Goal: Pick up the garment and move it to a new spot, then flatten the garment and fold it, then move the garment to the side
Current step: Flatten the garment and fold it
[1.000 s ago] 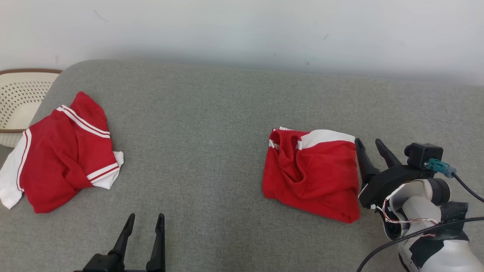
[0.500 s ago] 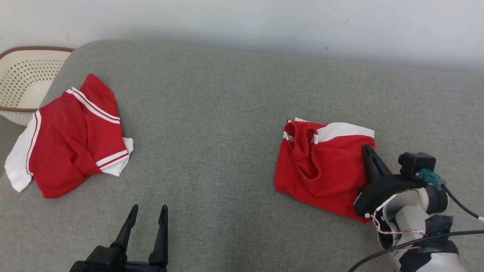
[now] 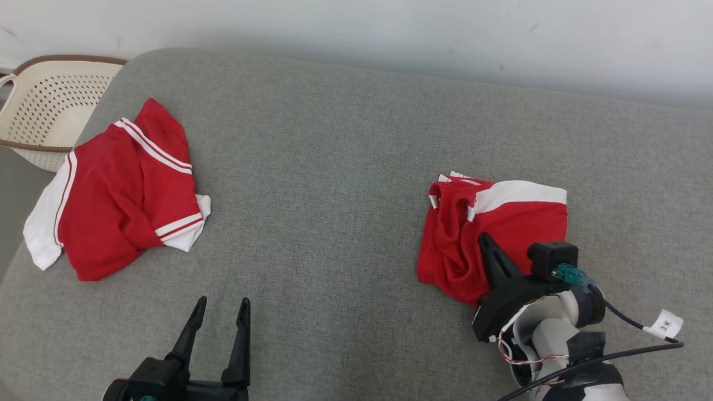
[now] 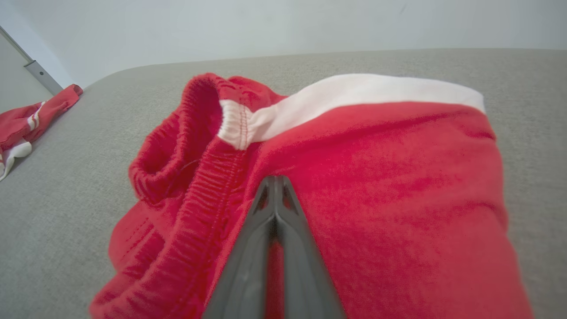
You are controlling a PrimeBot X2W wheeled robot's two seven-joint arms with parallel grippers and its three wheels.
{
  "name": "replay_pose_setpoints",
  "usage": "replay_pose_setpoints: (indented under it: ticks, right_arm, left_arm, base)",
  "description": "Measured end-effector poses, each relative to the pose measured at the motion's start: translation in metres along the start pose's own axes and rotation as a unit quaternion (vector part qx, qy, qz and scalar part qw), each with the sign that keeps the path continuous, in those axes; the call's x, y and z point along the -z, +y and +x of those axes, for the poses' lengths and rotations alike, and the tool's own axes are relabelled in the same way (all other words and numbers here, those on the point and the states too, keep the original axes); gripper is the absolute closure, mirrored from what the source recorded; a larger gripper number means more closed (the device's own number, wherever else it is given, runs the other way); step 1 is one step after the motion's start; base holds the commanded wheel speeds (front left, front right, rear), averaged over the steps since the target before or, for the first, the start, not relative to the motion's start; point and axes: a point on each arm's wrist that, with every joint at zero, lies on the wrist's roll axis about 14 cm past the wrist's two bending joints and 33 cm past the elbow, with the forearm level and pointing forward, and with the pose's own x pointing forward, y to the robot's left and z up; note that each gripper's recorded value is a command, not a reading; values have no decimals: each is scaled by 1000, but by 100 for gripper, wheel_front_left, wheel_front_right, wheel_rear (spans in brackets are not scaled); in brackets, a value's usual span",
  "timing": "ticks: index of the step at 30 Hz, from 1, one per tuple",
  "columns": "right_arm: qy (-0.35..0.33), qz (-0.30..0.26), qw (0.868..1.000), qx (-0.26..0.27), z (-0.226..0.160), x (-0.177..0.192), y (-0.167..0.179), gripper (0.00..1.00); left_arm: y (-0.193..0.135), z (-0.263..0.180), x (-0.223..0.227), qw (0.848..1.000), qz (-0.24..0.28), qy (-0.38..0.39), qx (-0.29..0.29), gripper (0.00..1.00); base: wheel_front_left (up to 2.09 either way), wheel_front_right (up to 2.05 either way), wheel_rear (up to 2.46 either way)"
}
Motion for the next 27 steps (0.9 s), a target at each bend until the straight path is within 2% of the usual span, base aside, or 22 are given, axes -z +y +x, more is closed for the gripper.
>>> replay_pose_setpoints:
  ticks: [9, 15, 17, 18, 19, 20, 26, 27]
  right_arm:
    - [-2, 6, 999, -46, -2, 4, 39, 100]
    - [-14, 16, 999, -31, -4, -3, 30, 100]
    - [-28, 17, 999, -19, -6, -13, 21, 63]
    - [-37, 17, 999, -13, -7, -19, 15, 20]
    - [-43, 16, 999, -7, -8, -23, 10, 2]
    - [-43, 16, 999, -7, -8, -23, 10, 0]
    - [-64, 4, 997, 37, -26, -38, -27, 0]
    - [-73, 16, 996, 47, -29, -43, -33, 0]
  left_arm:
    - [3, -2, -3, 1000, -1, -3, -7, 0]
    - [2, -1, -4, 1000, -2, -6, -7, 0]
    - [1, -1, -5, 1000, -3, -7, -6, 0]
    - [1, 0, -6, 1000, -3, -9, -5, 0]
    - [0, 0, -7, 1000, -4, -12, -4, 0]
    - [0, 0, -7, 1000, -4, -12, -4, 0]
    - [-5, -2, -13, 1000, -5, -20, 4, 0]
    - [-6, -1, -14, 1000, -5, -23, 5, 0]
  base:
    - [0, 0, 0]
    - [0, 0, 0]
    - [0, 0, 0]
    - [0, 0, 0]
    - [0, 0, 0]
    - [0, 0, 0]
    - [0, 0, 0]
    - [0, 0, 0]
